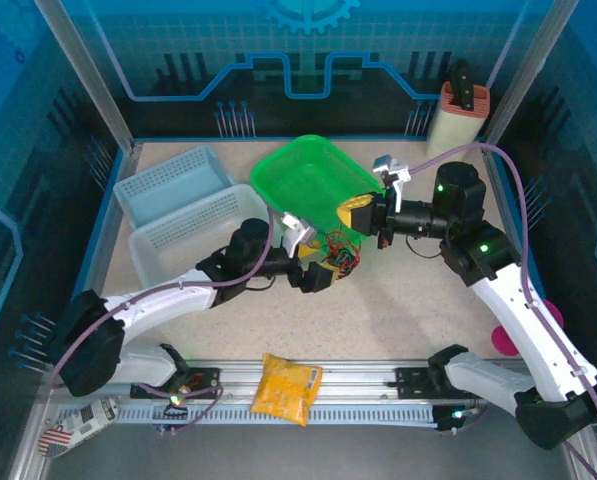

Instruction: Untangle the cables

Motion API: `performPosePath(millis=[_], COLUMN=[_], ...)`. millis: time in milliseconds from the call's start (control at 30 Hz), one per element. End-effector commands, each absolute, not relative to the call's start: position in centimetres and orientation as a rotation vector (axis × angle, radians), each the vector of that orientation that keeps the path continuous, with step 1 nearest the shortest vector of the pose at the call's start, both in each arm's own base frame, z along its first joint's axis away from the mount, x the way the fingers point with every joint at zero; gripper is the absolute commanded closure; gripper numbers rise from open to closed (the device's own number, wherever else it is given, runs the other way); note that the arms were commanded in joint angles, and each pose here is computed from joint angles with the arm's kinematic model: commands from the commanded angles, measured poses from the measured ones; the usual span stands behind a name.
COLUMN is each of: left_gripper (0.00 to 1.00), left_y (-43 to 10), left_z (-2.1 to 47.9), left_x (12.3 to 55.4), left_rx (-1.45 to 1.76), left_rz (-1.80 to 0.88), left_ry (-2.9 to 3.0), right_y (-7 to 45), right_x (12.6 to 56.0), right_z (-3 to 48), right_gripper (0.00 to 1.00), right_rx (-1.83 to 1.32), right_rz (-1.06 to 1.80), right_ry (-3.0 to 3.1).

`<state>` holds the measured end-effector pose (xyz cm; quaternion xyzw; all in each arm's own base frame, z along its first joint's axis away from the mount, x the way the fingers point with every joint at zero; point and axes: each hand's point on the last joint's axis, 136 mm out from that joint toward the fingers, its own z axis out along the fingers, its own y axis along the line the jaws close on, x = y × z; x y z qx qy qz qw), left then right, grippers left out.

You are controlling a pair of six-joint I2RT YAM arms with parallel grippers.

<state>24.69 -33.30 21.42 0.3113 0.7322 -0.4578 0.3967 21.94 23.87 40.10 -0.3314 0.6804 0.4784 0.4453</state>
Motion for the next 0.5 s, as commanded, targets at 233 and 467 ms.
performPosePath(millis=[233, 467], left_gripper=[0.01, 0.27], left_y=[-35.5, -36.4], left_z=[24.1, 24.1], left_x=[23.1, 22.8], left_rx=[0.842, 0.870], left_rz=[-1.382, -1.456], left_ry=[1.674, 1.637], right_y=[24.1, 24.0], right_x=[22.0, 22.0], right_z=[42.2, 42.6], right_gripper=[1.00, 1.00], right_rx=[-0.803, -0.788], right_rz=[1.188, 1.178], right_ry=[1.618, 1.603])
